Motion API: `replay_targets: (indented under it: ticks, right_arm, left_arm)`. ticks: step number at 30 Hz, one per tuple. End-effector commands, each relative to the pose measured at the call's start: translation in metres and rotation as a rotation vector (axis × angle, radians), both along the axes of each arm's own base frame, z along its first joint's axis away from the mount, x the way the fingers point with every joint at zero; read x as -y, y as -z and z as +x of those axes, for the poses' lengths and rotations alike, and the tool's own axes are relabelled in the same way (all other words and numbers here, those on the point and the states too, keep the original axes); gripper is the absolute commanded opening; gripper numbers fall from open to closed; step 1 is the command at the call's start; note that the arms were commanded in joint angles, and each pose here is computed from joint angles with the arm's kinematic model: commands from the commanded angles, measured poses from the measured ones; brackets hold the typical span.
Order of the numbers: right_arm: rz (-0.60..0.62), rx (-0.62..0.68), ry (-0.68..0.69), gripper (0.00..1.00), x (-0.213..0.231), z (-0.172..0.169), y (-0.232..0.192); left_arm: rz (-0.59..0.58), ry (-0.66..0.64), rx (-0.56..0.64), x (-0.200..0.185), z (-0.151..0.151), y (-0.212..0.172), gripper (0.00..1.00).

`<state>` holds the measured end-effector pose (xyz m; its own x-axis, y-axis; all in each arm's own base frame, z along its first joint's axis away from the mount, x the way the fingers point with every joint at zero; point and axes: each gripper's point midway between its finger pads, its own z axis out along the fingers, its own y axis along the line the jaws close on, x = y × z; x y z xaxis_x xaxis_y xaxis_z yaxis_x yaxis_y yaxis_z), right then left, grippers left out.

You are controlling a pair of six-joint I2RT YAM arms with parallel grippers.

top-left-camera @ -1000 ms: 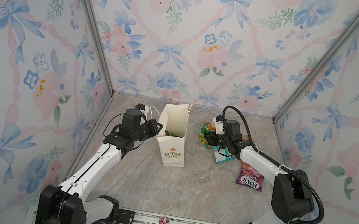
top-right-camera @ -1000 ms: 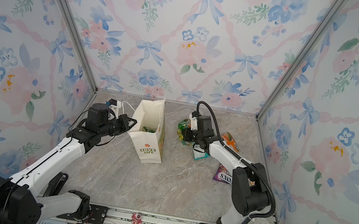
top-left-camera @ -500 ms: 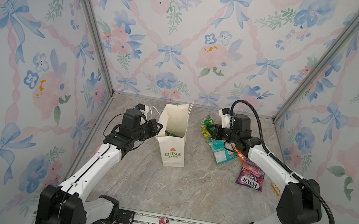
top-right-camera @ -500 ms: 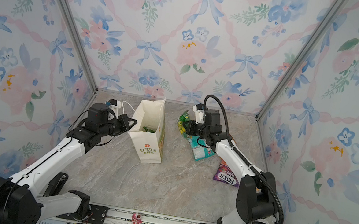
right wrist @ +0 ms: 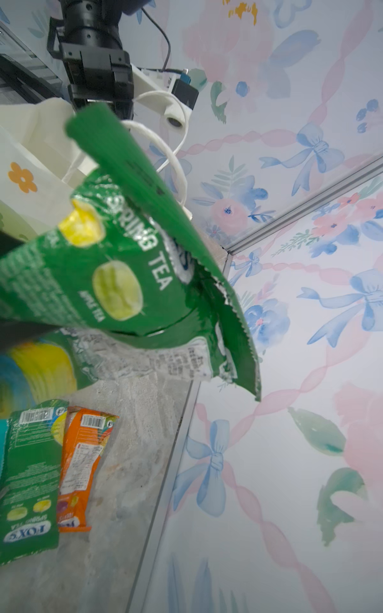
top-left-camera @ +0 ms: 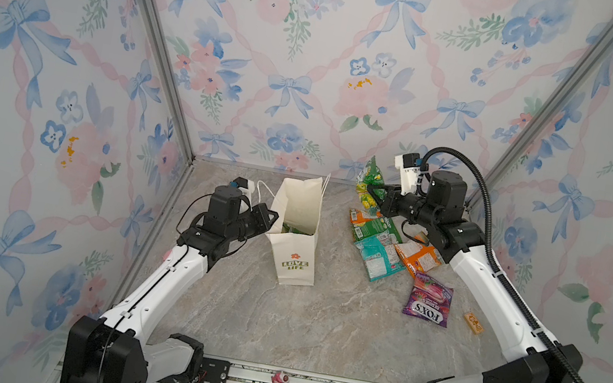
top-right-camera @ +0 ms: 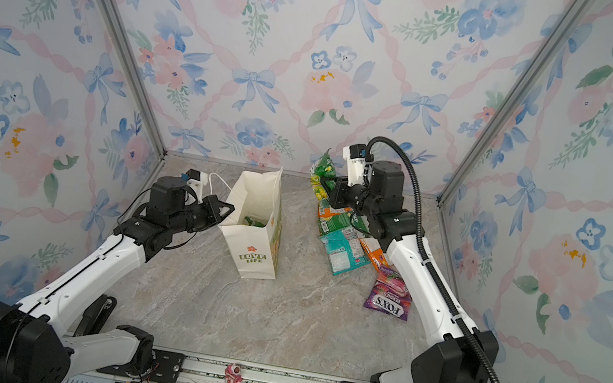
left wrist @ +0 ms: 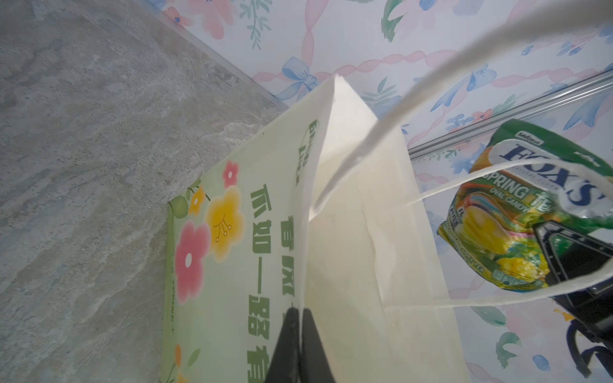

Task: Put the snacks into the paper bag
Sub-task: 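Lift the green packet upward with the right gripper, then carry the green packet over the bag opening held by the left gripper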

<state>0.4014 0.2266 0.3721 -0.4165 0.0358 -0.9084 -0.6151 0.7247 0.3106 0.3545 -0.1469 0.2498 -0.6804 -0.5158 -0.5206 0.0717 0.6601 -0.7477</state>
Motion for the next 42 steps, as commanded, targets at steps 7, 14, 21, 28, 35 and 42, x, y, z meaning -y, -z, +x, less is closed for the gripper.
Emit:
replay_targets:
  ticks: [7,14,21,28,35,42]
  right_arm:
    - [0.024,0.259,-0.120,0.00,-0.014,-0.053,-0.096]
    - [-0.005,0.419,-0.241,0.00,-0.049,-0.098,-0.134]
    - [0.003,0.494,-0.400,0.00,-0.094,-0.123,-0.145]
    - [-0.039,0.480,-0.548,0.00,-0.137,-0.129,-0.130]
    - [-0.163,0.389,-0.711,0.00,-0.167,-0.127,-0.089]
    - [-0.269,0.333,-0.781,0.00,-0.173,-0.116,-0.059]
  left_arm:
    - [-0.001,0.022,-0.006,0.004,-0.002,0.001,0.00]
    - [0.000,0.029,-0.006,0.007,-0.002,0.001,0.00]
    - [-0.008,0.035,0.007,0.009,-0.002,-0.004,0.00]
    - [-0.008,0.037,0.016,0.011,-0.002,-0.008,0.00]
    - [-0.010,0.050,0.010,0.015,0.000,-0.006,0.00]
    - [-0.013,0.057,0.014,0.018,0.000,-0.007,0.00]
